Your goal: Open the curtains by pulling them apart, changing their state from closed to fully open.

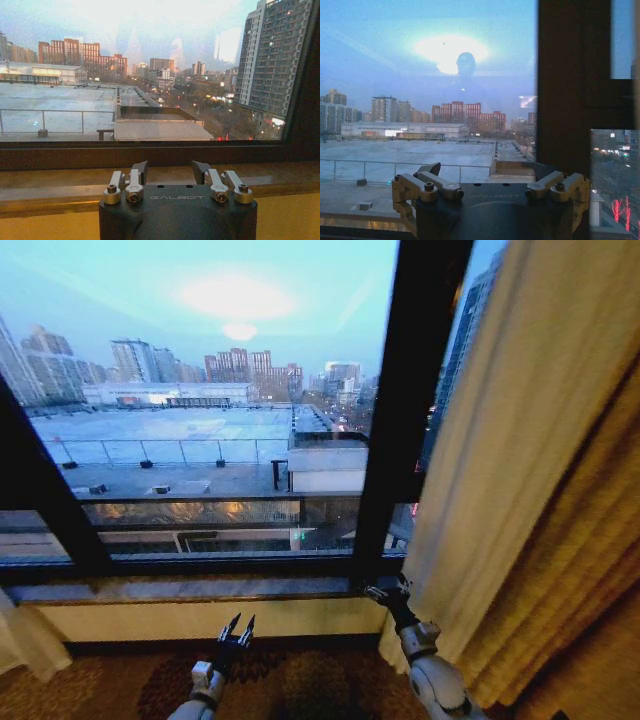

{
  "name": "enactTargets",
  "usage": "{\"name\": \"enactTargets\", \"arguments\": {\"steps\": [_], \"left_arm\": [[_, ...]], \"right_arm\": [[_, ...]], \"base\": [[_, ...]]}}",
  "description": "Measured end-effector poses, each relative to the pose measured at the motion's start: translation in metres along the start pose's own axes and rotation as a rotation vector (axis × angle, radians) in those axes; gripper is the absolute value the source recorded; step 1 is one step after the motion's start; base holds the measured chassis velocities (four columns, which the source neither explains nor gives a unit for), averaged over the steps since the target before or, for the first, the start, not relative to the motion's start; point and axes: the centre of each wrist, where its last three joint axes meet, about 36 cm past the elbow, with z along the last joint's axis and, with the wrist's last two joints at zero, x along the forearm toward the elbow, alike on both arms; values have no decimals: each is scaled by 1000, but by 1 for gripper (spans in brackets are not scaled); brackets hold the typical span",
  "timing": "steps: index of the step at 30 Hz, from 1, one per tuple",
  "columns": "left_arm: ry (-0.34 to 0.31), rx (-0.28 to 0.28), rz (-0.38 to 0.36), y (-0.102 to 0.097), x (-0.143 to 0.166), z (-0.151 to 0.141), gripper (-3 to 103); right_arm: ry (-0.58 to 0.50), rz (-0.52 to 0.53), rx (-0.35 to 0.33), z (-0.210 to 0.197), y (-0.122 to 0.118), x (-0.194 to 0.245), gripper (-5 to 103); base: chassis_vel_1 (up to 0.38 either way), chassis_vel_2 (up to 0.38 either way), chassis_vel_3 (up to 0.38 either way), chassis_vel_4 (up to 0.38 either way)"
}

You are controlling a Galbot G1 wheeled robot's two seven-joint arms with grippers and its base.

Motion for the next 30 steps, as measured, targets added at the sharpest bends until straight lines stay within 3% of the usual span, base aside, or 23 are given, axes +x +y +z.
{"name": "enactTargets", "arguments": {"steps": [30], "left_arm": [[0,0,0,0,0,0,50]], "right_arm": [[0,0,0,0,0,0,100]], "base": [[358,354,-351,-350]]}}
